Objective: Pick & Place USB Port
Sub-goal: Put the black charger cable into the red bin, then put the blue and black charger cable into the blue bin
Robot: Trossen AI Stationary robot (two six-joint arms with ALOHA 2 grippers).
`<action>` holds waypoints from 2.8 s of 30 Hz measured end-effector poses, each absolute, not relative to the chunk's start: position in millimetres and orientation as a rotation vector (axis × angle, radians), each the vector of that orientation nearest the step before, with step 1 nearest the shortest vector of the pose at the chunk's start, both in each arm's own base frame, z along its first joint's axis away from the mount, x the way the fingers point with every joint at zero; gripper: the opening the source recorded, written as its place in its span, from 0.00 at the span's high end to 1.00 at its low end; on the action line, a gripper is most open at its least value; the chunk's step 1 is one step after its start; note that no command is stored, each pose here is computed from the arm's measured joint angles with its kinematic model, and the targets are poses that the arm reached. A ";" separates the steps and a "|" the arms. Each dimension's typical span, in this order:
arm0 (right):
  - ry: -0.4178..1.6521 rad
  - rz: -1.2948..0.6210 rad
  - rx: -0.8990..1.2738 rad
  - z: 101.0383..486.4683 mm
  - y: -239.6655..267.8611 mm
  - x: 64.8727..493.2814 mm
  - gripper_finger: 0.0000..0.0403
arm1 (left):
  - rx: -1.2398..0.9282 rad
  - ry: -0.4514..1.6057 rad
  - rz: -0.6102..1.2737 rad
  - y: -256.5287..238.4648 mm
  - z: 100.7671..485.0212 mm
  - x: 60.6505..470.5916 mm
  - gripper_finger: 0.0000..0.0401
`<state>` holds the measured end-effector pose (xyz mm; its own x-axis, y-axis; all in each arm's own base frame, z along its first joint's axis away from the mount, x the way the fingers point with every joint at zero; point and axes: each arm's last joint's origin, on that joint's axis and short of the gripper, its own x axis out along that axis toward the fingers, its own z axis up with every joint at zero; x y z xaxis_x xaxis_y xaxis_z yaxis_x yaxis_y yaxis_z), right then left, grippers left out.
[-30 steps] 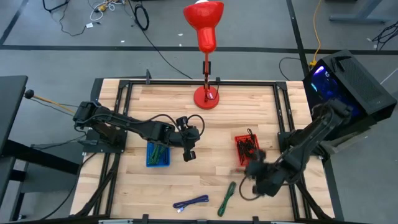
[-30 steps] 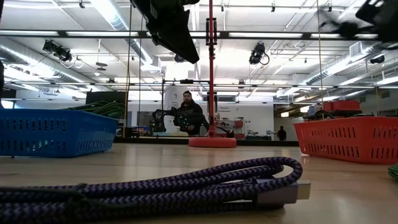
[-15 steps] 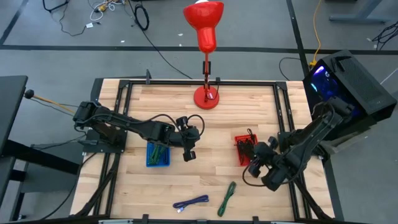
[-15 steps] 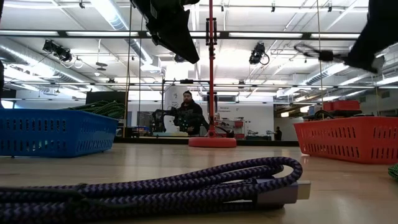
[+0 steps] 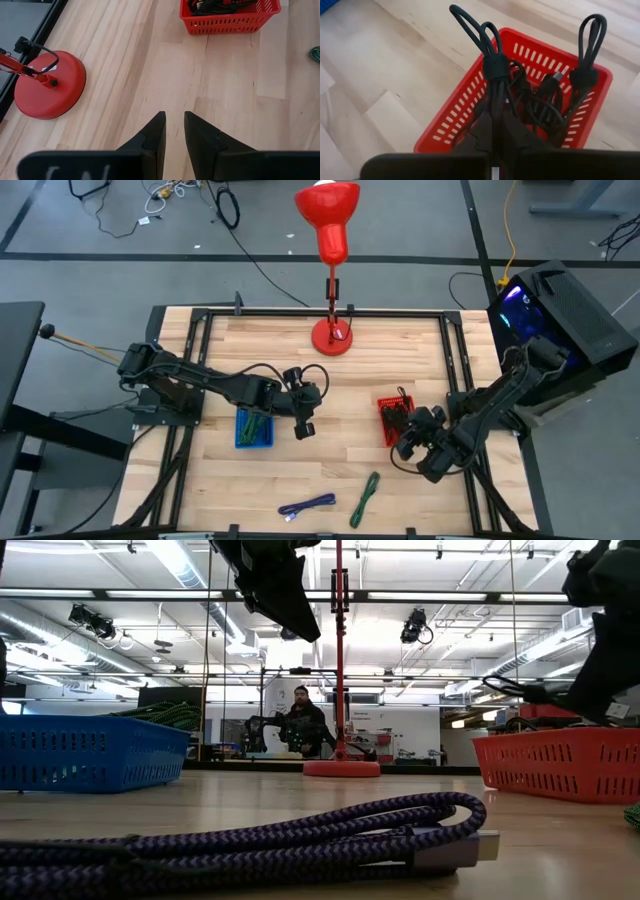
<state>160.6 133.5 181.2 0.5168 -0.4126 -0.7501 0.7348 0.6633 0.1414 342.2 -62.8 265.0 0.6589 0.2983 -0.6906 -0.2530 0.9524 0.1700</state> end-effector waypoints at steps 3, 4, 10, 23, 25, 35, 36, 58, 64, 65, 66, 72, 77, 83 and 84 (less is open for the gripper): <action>0.736 -0.726 0.491 179.8 132.4 161.5 0.98 | 0.061 0.792 0.313 -62.8 265.0 342.2 0.81; 0.735 -0.728 0.494 179.5 132.1 161.8 0.98 | 0.061 0.792 0.313 -62.8 264.9 342.2 0.81; 0.713 -0.726 0.539 166.9 127.6 162.9 0.98 | 0.061 0.792 0.313 -62.8 264.9 342.2 0.81; 0.734 -0.704 0.540 152.2 121.8 161.9 0.82 | 0.057 0.791 0.314 -62.8 265.0 342.2 0.81; 0.733 -0.695 0.529 152.4 122.1 162.4 0.81 | 0.057 0.792 0.314 -62.8 264.9 342.2 0.81; 0.699 -0.689 0.421 165.8 124.2 166.8 0.79 | 0.051 0.790 0.317 -62.8 265.0 342.2 0.81; 0.704 -0.687 0.400 169.3 124.8 167.6 0.79 | 0.051 0.791 0.317 -62.8 264.9 342.2 0.81; 0.676 -0.486 0.050 236.2 145.6 193.5 0.78 | -0.133 0.983 0.014 -133.9 242.5 323.3 0.81; 0.665 -0.472 0.004 237.2 146.3 194.8 0.78 | -0.223 0.993 -0.015 -177.7 227.4 315.2 0.81; 0.663 -0.469 -0.002 237.4 146.2 195.4 0.78 | -0.231 1.007 -0.017 -184.5 222.9 313.2 0.81; 0.660 -0.463 -0.003 237.8 146.6 196.1 0.78 | -0.242 1.024 -0.016 -191.0 218.0 311.0 0.81; 0.661 -0.446 -0.030 238.2 147.4 197.0 0.78 | -0.406 1.015 -0.083 -227.3 192.7 315.8 0.81; 0.651 -0.431 -0.031 239.2 148.8 199.0 0.78 | -0.451 1.011 -0.089 -241.0 176.1 318.8 0.81; 0.649 -0.416 -0.027 239.7 150.0 200.0 0.78 | -0.494 1.054 -0.060 -248.1 156.8 319.8 0.81; 0.647 -0.415 -0.026 239.8 150.2 200.2 0.78 | -0.492 1.064 -0.054 -248.2 155.4 319.1 0.81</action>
